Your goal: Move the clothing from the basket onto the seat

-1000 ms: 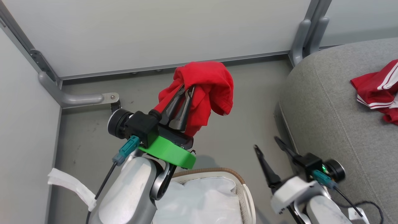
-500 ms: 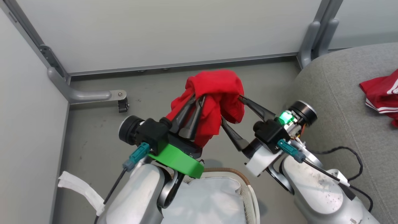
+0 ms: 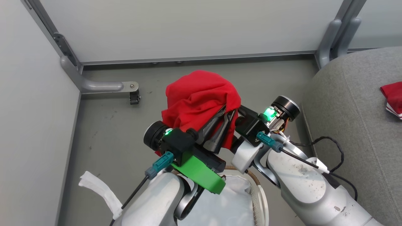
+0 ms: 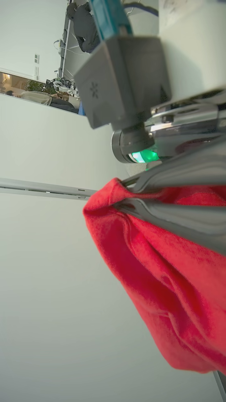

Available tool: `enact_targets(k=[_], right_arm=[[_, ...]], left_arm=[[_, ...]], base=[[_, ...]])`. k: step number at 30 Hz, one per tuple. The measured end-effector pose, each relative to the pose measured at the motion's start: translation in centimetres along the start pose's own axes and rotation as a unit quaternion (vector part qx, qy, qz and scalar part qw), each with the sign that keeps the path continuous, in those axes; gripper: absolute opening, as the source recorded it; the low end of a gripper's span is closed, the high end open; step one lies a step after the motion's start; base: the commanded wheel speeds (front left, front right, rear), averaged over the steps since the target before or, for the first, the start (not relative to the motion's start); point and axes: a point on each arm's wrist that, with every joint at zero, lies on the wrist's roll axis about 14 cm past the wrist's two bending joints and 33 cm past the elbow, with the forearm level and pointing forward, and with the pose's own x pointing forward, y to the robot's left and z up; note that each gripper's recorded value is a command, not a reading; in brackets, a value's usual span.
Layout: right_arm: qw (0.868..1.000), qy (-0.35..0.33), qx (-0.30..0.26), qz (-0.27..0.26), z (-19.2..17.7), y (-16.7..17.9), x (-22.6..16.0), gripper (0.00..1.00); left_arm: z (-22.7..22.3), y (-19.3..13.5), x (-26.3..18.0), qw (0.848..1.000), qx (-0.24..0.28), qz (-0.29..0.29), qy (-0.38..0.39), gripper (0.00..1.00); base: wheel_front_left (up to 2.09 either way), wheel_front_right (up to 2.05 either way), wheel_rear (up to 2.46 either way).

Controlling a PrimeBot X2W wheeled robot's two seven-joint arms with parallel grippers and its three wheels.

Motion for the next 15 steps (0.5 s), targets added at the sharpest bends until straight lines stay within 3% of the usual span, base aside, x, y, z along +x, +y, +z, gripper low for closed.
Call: enact_targets(k=[1,13,14,15], right_arm=[[1.0,-0.001,0.005,0.001,0.0,0.1,0.2,0.0],[0.999,-0.002,0.045,-0.019,-0.3,-0.6,-0.1,0.0],[0.998,0.0,0.051,-0.025,-0.5,-0.8,-0.4,0.0],[0.998,0.003,0.054,-0.031,-0.7,-1.1,-0.8,0.0]], left_arm=[[-0.1,0.0,0.0,1.0,0.0,0.0,0.001,0.0],[-0.3,0.5,-0.3,1.0,-0.001,0.009,0.006,0.0],[-0.2,0.6,-0.3,1.0,0.0,0.011,0.005,0.04],[-0.1,0.7,-0.3,1.0,0.001,0.012,0.004,0.5]], base=[[0.0,0.0,0.0],[0.0,0.0,0.0],[0.0,0.0,0.0],[0.0,0.0,0.0]])
